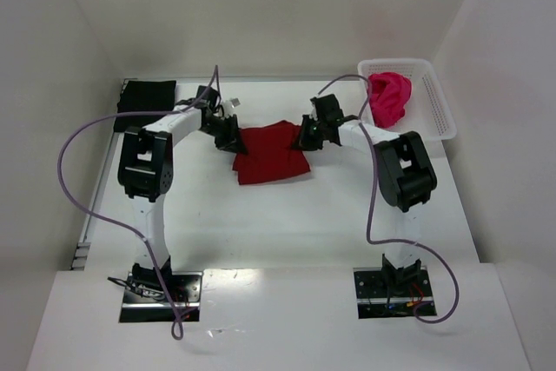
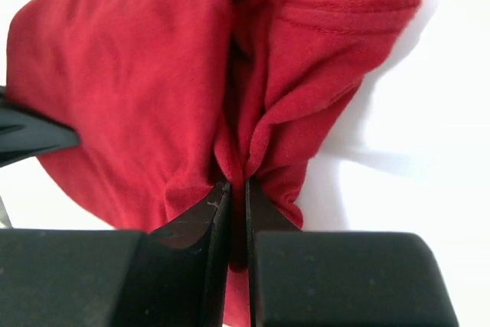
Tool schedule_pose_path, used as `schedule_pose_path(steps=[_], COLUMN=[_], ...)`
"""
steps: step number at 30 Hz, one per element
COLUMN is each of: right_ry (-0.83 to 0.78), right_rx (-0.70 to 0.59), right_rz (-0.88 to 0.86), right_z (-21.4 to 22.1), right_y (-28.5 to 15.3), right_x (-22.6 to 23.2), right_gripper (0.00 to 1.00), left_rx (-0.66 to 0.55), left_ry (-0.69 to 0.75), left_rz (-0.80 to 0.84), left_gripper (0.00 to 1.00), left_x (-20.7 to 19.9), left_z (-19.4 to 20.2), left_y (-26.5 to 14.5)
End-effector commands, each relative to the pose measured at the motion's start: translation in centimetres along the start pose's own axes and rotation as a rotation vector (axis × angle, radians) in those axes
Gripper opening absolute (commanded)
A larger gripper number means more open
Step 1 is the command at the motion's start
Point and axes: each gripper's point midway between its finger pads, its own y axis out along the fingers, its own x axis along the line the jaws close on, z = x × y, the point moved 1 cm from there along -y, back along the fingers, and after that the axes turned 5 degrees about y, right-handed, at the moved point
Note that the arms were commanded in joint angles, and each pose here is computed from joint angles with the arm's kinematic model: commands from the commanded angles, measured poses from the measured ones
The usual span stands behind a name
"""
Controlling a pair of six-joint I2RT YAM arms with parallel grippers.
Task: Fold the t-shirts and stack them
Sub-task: Smooth out wrinkles on the folded tshirt
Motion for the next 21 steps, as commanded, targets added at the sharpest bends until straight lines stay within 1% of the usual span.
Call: schedule_pose_path(steps=[1,2,3,4,7,8,9,10,12,13,14,16,18,21], right_ry=[-0.038,-0.035,-0.033,0.007,0.050,0.063,0.078,0.084,0.093,0.107,0.107,0.136,0.159,0.194], right_rx=[-0.015,-0.012,-0.034,-0.014,-0.029,-0.037,-0.051,-0.032,-0.033,-0.027,-0.037,-0.018,-0.013,0.000], right_rz=[0.006,-0.003,-0.016,0.010,0.005,0.014,0.026,0.046,0.044,0.067,0.079,0.113,0.106,0.143], right_z=[2.7,3.5,3.8,5.5,7.4,7.6,7.7,8.6,9.0,9.6,9.5,10.5,11.0,12.0], right_y=[-2.5,-2.8,-3.9,-3.9,-5.5,-5.9,-6.2,-6.5,-7.3,-7.4,-7.6,-7.5,-8.0,-8.1], right_x=[2.8,3.2,3.9,2.9,2.2,1.9,1.6,0.7,0.7,0.0,-0.2,-1.3,-1.3,-2.4], right_gripper=[0.10,0.10,0.10,0.10,0.10,0.10,0.10,0.11,0.13,0.16,0.18,0.18,0.19,0.19], left_rx=[-0.045,-0.035,0.005,0.000,-0.002,0.025,0.018,0.017,0.038,0.046,0.045,0.041,0.048,0.036], left_ry=[0.069,0.058,0.021,0.013,0.001,-0.018,-0.016,-0.025,-0.040,-0.046,-0.045,-0.052,-0.057,-0.051], left_rz=[-0.048,-0.058,-0.067,-0.066,-0.086,-0.092,-0.105,-0.105,-0.110,-0.112,-0.111,-0.111,-0.112,-0.132], left_gripper=[0.00,0.00,0.00,0.00,0.00,0.00,0.00,0.00,0.00,0.00,0.00,0.00,0.00,0.00], left_x=[-1.8,-2.0,-1.3,-1.7,-1.7,-1.2,-1.0,-1.2,-0.8,-0.6,-0.7,-0.7,-0.6,-0.4], left_z=[0.9,1.6,3.7,4.2,5.7,7.3,7.6,8.0,9.2,9.6,9.8,9.9,10.3,10.1], left_y=[-1.3,-1.3,-1.0,-1.6,-2.5,-2.4,-2.5,-2.8,-2.7,-2.6,-2.7,-2.8,-2.7,-2.9])
